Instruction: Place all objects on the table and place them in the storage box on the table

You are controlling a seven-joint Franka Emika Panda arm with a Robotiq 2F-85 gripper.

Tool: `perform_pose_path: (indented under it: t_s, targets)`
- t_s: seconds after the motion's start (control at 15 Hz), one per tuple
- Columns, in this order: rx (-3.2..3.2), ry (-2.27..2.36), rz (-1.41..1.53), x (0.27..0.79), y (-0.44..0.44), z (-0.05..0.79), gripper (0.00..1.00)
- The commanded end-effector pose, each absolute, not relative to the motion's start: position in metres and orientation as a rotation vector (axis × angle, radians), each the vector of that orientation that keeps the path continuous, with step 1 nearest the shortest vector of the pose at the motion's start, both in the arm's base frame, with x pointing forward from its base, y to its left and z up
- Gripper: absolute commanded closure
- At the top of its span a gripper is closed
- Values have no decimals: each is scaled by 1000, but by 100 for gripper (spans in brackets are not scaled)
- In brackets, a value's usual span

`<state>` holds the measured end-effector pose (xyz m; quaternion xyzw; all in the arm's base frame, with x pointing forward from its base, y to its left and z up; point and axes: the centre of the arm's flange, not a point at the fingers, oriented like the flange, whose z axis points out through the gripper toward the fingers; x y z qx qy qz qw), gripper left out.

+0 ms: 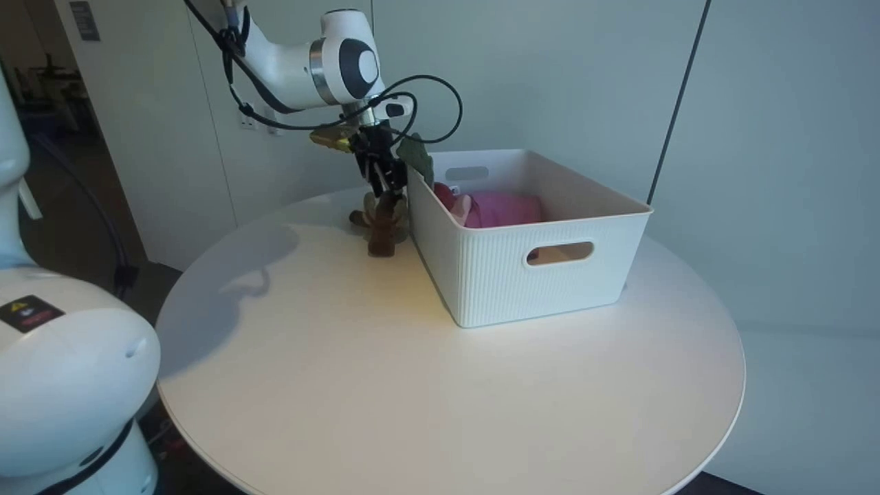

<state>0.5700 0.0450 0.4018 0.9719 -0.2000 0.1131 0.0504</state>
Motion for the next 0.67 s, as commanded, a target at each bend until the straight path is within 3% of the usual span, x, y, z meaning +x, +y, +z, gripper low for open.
perform_pose_path:
  t_s: [0.0, 0.13, 0.27, 0.47, 0.6]
  targets:
    - [3129, -528, 491, 556, 38, 410, 56]
    - [3234, -484, 505, 554, 38, 412, 73]
    - [3330, -479, 305, 551, 41, 407, 88]
    - [3265, -541, -28, 536, 42, 407, 95]
    - [3201, -579, -188, 529, 37, 410, 92]
